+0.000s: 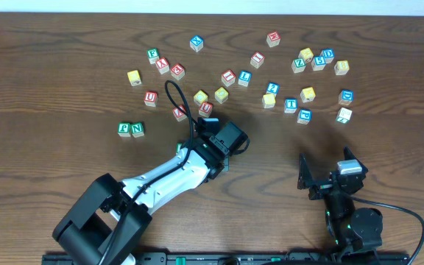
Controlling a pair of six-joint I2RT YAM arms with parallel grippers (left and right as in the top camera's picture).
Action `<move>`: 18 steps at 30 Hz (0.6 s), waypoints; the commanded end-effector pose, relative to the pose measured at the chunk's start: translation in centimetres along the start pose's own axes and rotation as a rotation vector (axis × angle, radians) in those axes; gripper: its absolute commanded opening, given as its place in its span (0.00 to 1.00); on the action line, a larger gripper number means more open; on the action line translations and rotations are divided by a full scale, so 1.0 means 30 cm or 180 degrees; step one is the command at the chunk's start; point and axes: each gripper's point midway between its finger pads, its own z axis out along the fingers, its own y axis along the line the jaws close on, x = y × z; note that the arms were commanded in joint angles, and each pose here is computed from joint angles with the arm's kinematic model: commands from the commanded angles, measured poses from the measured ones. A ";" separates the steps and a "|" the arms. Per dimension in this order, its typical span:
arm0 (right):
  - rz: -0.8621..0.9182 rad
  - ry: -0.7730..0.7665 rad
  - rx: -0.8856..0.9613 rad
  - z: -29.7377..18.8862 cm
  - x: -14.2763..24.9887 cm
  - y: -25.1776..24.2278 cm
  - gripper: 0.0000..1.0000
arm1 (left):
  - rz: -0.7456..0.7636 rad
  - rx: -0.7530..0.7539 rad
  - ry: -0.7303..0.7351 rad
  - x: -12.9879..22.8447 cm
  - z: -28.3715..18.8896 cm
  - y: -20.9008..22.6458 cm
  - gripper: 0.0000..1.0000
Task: Spell out ROBOT
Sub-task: 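Lower the green B block to the right of the O block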
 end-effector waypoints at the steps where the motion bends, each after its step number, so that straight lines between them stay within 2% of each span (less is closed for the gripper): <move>1: 0.0034 0.0010 0.0054 0.000 0.004 -0.012 0.99 | 0.0096 -0.0092 -0.0035 0.002 0.010 0.019 0.08; 18: 0.0034 0.0010 0.0054 0.000 0.004 -0.012 0.99 | 0.0182 -0.0024 -0.0124 -0.004 0.027 0.008 0.07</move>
